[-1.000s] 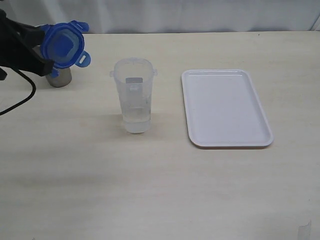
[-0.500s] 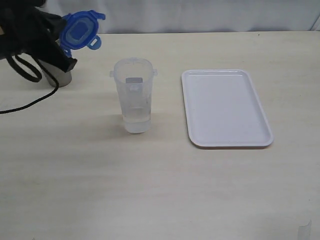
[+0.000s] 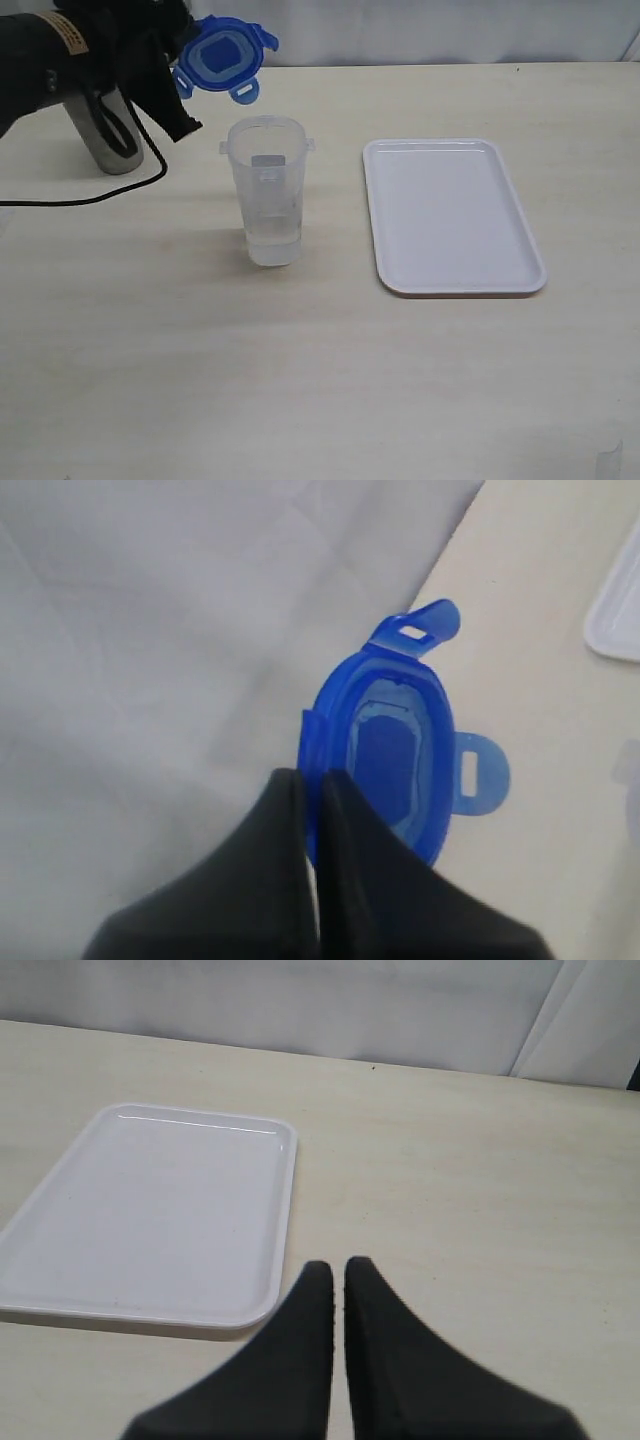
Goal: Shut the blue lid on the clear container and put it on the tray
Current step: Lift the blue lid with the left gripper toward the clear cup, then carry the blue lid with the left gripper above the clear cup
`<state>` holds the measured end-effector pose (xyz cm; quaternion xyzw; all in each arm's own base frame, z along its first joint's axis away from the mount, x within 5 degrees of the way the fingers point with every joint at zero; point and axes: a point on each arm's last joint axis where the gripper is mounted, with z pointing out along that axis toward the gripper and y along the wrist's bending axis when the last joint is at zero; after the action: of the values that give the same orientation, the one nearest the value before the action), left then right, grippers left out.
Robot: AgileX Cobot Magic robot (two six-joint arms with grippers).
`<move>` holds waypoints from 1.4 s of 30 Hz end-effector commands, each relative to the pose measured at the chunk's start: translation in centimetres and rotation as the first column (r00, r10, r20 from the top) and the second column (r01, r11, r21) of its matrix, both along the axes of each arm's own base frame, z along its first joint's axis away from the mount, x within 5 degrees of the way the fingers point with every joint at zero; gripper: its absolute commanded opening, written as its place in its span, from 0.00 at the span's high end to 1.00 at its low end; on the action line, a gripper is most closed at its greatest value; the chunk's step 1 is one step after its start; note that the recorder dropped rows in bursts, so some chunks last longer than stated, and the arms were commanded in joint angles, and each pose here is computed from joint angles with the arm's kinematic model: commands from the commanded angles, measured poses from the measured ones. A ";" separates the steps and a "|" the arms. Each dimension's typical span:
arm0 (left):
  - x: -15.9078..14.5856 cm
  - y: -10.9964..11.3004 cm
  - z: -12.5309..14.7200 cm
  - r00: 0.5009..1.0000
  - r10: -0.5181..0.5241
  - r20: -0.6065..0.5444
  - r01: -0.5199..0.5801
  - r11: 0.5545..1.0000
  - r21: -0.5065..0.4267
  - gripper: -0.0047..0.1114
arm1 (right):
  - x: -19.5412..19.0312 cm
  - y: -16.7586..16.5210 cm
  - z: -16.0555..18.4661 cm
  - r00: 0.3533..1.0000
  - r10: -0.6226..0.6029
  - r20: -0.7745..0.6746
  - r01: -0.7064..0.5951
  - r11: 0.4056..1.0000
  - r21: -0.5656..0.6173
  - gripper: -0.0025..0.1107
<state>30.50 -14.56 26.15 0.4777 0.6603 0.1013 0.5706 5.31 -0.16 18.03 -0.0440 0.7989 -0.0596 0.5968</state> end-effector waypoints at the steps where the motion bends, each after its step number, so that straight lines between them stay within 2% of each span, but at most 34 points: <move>1: 0.7 0.0 1.3 0.982 0.022 0.187 -0.025 1.000 0.015 0.96 | 0.0 0.0 0.0 1.000 -0.005 0.007 0.005 1.000 0.006 0.94; 3: 1.0 0.0 0.9 0.967 -0.008 0.255 -0.037 0.985 0.169 0.96 | 0.0 0.0 0.0 1.000 -0.005 0.007 0.005 1.000 0.006 0.94; 5: 1.3 -0.2 0.1 0.955 -0.029 0.296 -0.072 0.943 0.326 0.96 | 0.0 0.0 0.0 1.000 -0.005 0.007 0.005 1.000 0.006 0.94; 9: 1.7 -0.6 -1.0 0.923 0.058 0.381 -0.231 0.875 0.426 0.96 | 0.0 0.0 0.0 1.000 -0.005 0.007 0.005 1.000 0.006 0.94; 16: 0.2 -3.4 -1.8 0.951 -0.028 0.308 -0.114 0.895 0.431 0.96 | 0.0 0.0 0.0 1.000 -0.005 0.007 0.005 1.000 0.006 0.94; 19: -0.8 -5.0 -1.9 0.949 -0.071 0.308 -0.081 0.887 0.454 0.96 | 0.0 0.0 0.0 1.000 -0.005 0.007 0.005 1.000 0.006 0.94; 23: -2.1 -6.3 -1.6 0.935 -0.073 0.348 -0.128 0.844 0.522 0.96 | 0.0 0.0 0.0 1.000 -0.005 0.007 0.005 1.000 0.006 0.94; 27: -2.8 -6.7 -1.2 0.920 -0.022 0.391 -0.187 0.853 0.486 0.96 | 0.0 0.0 0.0 1.000 -0.005 0.007 0.005 1.000 0.006 0.94; 42: -5.3 -9.1 -1.6 0.944 -0.017 0.330 -0.137 0.889 0.437 0.96 | 0.0 0.0 0.0 1.000 -0.005 0.007 0.005 1.000 0.006 0.94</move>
<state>25.56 -23.40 24.33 0.5546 0.5331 0.3379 0.5423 5.31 -0.16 18.03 -0.0440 0.7989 -0.0596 0.5968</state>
